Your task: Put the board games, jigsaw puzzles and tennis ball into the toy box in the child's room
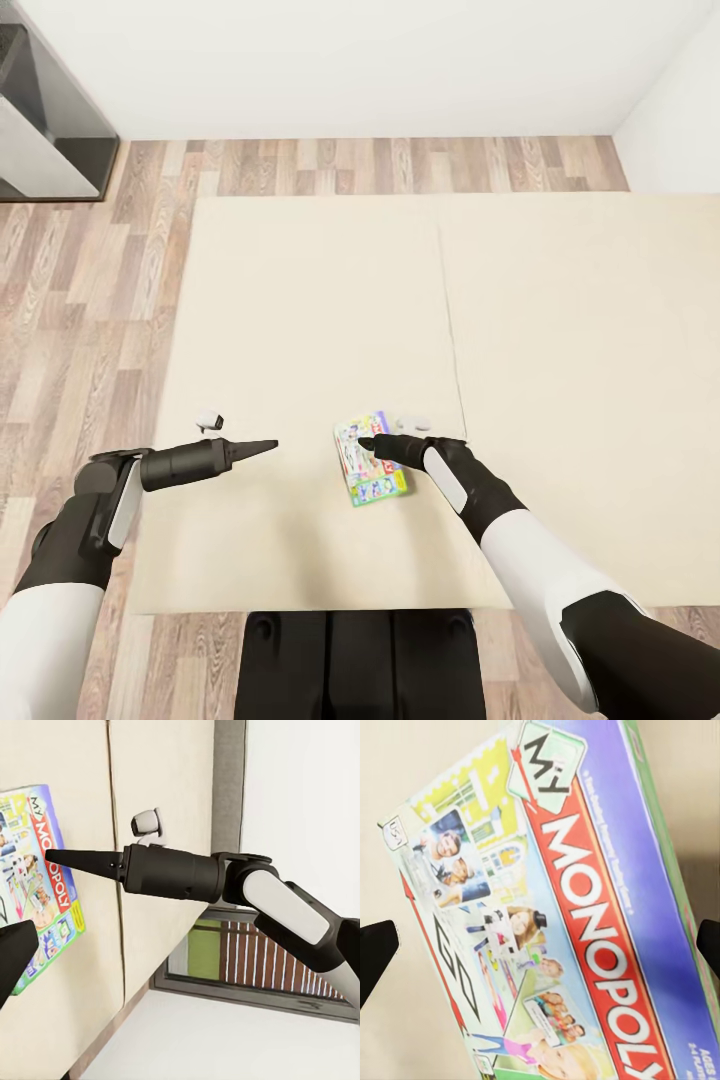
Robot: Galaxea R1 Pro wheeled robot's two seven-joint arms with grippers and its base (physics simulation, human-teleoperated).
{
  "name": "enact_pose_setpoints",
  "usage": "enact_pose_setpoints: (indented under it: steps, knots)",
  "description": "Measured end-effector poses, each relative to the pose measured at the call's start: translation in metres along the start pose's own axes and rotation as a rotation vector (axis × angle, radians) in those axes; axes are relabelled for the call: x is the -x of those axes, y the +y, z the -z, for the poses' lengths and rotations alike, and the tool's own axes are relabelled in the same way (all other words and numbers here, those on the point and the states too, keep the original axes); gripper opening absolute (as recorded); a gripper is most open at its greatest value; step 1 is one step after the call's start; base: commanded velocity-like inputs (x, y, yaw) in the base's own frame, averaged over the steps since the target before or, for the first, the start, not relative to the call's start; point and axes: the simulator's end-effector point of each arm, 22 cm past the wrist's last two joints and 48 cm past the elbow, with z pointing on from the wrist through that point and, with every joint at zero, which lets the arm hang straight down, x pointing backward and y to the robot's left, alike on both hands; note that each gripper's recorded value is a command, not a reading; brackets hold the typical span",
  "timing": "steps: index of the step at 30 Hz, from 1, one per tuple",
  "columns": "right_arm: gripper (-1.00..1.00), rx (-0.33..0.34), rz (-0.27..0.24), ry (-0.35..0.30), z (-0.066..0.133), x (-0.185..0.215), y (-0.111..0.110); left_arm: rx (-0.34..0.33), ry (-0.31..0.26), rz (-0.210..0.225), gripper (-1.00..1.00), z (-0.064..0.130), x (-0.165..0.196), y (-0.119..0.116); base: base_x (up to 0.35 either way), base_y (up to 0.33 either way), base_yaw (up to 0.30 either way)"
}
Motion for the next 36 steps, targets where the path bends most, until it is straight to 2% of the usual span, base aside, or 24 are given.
enact_pose_setpoints:
  steps: [36]
  knots:
    - [1.0, 0.001, 0.001, 0.0, 0.0, -0.0001, 0.0002, 0.0, 0.0, -0.002, 1.0, 0.0, 0.0001, -0.0001, -0.007, 0.02, 0.0]
